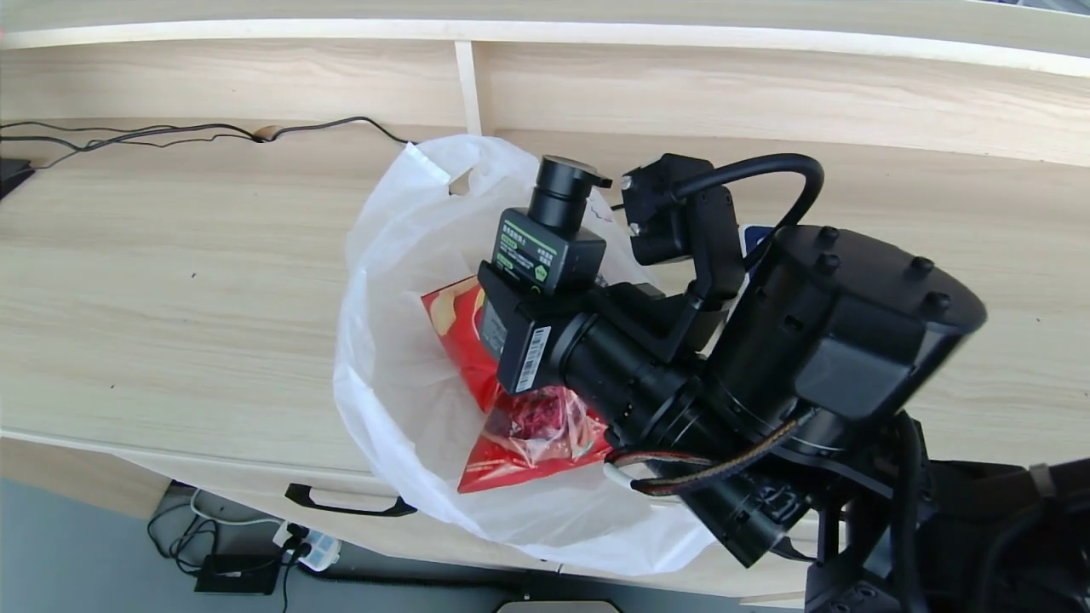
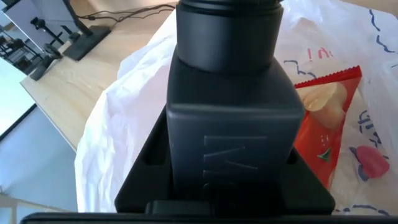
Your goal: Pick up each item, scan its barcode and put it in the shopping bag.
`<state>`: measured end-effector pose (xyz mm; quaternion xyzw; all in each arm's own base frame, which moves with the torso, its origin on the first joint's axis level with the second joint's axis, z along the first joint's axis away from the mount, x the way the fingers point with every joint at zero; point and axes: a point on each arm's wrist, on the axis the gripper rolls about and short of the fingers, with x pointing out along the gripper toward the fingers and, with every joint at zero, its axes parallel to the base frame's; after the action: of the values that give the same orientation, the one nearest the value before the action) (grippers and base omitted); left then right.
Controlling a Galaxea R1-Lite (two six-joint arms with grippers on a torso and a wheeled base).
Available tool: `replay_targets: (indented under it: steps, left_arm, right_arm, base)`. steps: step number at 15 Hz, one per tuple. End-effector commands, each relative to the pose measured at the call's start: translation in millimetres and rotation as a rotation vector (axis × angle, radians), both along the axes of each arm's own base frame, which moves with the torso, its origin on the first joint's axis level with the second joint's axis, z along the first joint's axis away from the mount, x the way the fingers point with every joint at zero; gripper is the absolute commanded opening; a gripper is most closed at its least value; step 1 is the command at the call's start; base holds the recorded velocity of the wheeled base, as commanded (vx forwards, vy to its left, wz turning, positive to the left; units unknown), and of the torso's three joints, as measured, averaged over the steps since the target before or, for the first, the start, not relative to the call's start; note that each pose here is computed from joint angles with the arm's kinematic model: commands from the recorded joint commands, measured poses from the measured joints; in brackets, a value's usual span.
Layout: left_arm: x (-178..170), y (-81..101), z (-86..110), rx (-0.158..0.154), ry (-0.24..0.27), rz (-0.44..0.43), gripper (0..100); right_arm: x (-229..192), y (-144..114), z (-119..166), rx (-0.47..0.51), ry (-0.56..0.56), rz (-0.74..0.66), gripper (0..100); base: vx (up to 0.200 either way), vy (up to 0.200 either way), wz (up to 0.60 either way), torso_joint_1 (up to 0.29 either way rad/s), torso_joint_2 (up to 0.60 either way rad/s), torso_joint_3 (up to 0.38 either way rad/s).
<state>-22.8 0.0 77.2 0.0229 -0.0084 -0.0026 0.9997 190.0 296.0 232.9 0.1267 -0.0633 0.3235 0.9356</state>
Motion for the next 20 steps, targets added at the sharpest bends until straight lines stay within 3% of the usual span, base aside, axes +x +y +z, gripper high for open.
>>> replay_targets:
  steps: [1, 5, 9, 10, 14, 20]
  left_arm:
    - [0.0, 0.0, 0.0, 0.000, 0.000, 0.001, 100]
    - [0.0, 0.0, 0.0, 0.000, 0.000, -0.001, 100]
    - [0.1, 0.0, 0.1, 0.008, 0.001, 0.000, 100]
    - [0.1, 0.0, 0.1, 0.008, 0.001, 0.000, 100]
    - [0.1, 0.0, 0.1, 0.009, 0.001, 0.000, 100]
    - [0.0, 0.0, 0.0, 0.009, 0.000, 0.000, 100]
  right_arm:
    - [3.0, 4.0, -7.7, -0.010, 0.016, 0.002, 0]
    - [-10.6, 7.0, 36.5, 0.053, 0.000, -0.021, 0]
    - [-18.7, 13.8, 19.1, 0.075, 0.101, -0.074, 0]
    - [-16.4, 17.1, 14.9, 0.133, 0.117, -0.092, 0]
    - [-13.7, 23.4, 4.6, 0.171, 0.160, -0.085, 0]
    - [-16.8, 22.2, -9.0, 0.146, 0.193, -0.108, 0]
  base:
    - [0.000, 0.000, 0.00, 0.000, 0.00, 0.000]
    - [0.000, 0.000, 0.00, 0.000, 0.00, 0.000]
    - [0.000, 0.000, 0.00, 0.000, 0.00, 0.000]
    - [0.000, 0.000, 0.00, 0.000, 0.00, 0.000]
    - [0.000, 0.000, 0.00, 0.000, 0.00, 0.000]
    - [0.000, 0.000, 0.00, 0.000, 0.00, 0.000]
